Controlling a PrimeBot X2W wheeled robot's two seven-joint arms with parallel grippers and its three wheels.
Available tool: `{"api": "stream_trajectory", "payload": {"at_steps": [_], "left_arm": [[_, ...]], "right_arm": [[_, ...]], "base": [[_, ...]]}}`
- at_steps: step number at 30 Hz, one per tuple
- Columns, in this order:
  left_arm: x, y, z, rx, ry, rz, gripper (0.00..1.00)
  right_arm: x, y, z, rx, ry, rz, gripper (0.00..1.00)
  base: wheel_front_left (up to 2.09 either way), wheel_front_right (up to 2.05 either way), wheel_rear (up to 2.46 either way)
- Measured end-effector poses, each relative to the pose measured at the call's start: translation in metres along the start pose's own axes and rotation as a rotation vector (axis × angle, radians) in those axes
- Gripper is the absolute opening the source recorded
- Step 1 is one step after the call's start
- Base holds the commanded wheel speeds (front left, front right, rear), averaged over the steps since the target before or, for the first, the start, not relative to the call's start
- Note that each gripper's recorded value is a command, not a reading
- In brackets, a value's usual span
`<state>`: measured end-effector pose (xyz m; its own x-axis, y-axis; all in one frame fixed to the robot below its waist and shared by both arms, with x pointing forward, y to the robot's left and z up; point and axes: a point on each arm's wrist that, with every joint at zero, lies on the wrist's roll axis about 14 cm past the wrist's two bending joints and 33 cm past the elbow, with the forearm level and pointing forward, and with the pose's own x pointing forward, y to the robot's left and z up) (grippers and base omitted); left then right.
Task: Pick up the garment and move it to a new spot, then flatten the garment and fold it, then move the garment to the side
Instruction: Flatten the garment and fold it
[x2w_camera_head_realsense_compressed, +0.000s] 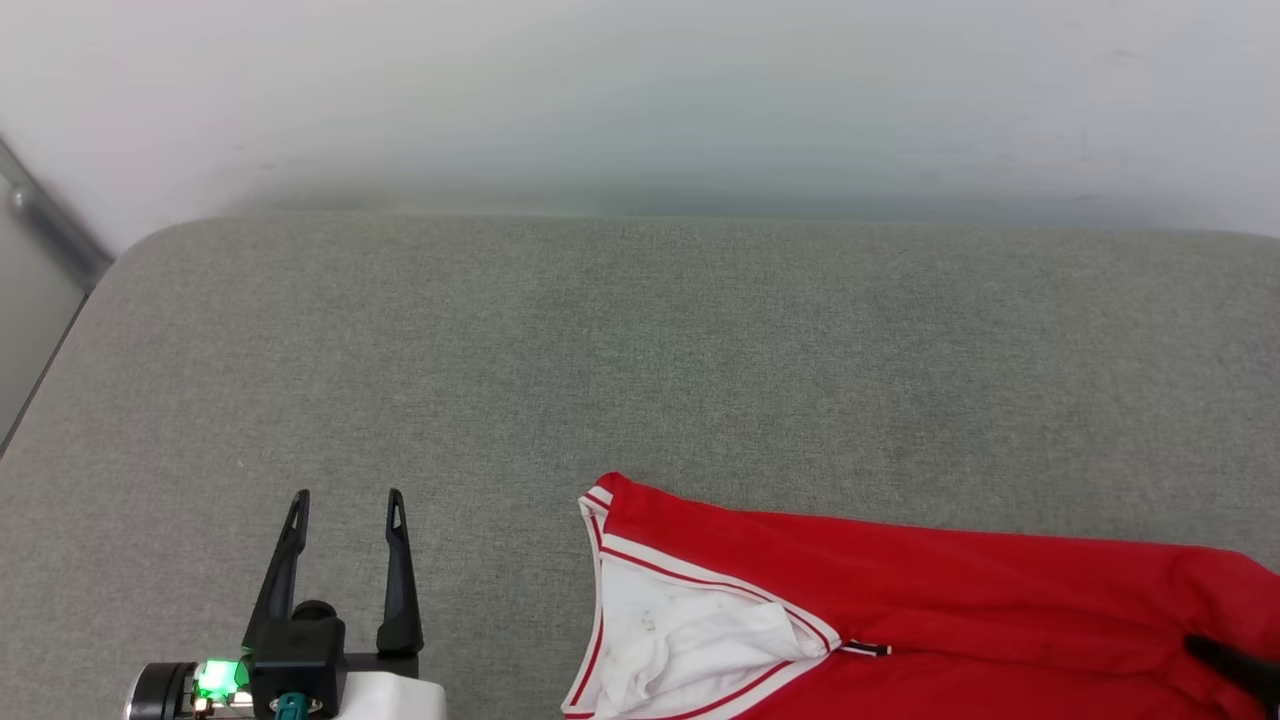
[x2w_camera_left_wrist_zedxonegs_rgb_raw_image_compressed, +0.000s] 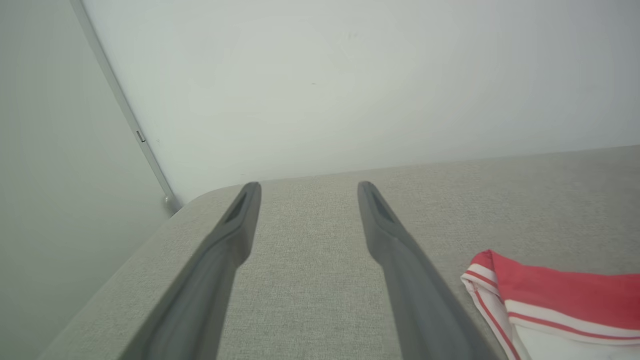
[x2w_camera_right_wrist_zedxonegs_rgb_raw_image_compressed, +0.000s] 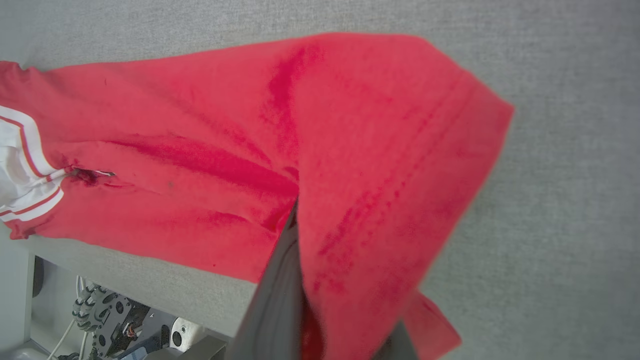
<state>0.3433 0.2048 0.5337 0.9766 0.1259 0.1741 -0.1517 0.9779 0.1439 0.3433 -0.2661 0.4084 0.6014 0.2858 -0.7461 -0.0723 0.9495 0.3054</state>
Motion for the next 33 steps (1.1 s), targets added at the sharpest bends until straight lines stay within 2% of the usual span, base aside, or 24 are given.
{"api": "stream_trajectory", "payload": {"at_steps": [3, 6, 16, 27, 33], "left_arm": [[-0.002, -0.002, 0.003, 0.002, -0.009, -0.013, 1.00], [-0.005, -0.004, 0.003, -0.001, -0.008, -0.024, 1.00], [-0.002, -0.012, -0.001, -0.008, 0.004, -0.046, 1.00], [0.014, -0.015, -0.009, -0.009, 0.020, -0.053, 1.00], [0.020, -0.013, -0.015, -0.004, 0.035, -0.045, 1.00]], "right_arm": [[-0.012, -0.005, 0.006, -0.021, -0.013, -0.012, 0.00], [-0.020, 0.010, 0.011, -0.050, -0.018, 0.034, 0.00], [-0.026, 0.117, 0.027, -0.187, -0.025, 0.338, 0.00], [0.015, 0.231, 0.031, -0.452, 0.064, 0.553, 0.00], [0.048, 0.269, 0.012, -0.591, 0.155, 0.591, 0.00]], "base": [[0.00, 0.00, 0.00], [0.00, 0.00, 0.00], [0.00, 0.00, 0.00], [0.00, 0.00, 0.00], [0.00, 0.00, 0.00]]}}
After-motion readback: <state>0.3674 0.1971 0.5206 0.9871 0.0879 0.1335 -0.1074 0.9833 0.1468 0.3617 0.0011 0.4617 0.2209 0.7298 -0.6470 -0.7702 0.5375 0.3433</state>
